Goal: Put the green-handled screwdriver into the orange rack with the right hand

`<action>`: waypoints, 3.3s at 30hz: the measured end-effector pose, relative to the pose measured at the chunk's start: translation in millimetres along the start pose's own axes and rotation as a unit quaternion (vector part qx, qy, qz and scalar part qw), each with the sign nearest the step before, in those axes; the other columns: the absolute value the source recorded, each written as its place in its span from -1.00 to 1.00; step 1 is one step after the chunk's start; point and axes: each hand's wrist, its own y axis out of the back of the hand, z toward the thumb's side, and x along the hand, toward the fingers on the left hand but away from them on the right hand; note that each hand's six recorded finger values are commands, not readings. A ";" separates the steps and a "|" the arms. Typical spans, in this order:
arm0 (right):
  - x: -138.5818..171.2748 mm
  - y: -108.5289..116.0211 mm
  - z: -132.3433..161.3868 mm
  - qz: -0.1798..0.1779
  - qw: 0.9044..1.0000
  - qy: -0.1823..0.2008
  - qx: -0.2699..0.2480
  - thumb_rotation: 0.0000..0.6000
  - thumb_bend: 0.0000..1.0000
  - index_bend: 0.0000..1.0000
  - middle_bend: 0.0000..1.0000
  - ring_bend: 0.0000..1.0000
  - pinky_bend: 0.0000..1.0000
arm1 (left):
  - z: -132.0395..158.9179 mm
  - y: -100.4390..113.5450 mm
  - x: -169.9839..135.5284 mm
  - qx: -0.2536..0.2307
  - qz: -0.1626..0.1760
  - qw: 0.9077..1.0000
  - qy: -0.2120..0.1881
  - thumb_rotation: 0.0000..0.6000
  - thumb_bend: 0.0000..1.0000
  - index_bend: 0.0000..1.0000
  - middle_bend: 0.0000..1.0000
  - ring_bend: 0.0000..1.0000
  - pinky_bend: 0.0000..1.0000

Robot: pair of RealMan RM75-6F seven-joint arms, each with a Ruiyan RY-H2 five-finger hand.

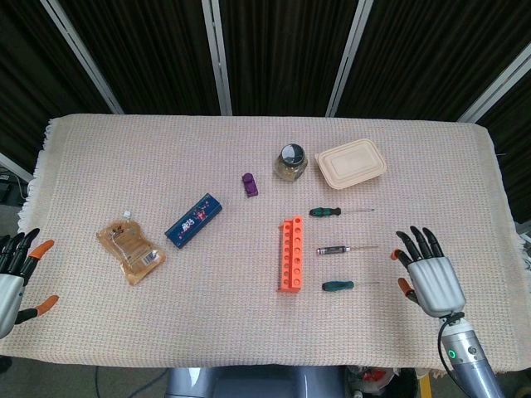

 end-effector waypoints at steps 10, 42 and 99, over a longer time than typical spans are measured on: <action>-27.5 -40.2 51.6 0.059 0.997 0.031 0.037 1.00 -0.35 -0.12 -0.70 -1.00 -1.00 | -1.5 1.2 15.5 0.007 -0.008 1.000 -0.001 1.00 -0.80 -0.69 -1.00 -1.00 -1.00; -42.7 -109.0 123.4 0.142 0.981 0.071 0.115 1.00 -0.28 -0.17 -0.72 -1.00 -1.00 | -8.9 -2.5 30.0 0.000 -0.014 1.000 0.004 1.00 -0.80 -0.69 -1.00 -1.00 -1.00; -84.6 42.8 91.0 0.183 0.870 0.048 -0.456 1.00 -0.03 0.16 -0.63 -1.00 -1.00 | 20.7 -4.0 35.6 0.025 -0.031 0.999 -0.031 1.00 -0.80 -0.70 -1.00 -1.00 -1.00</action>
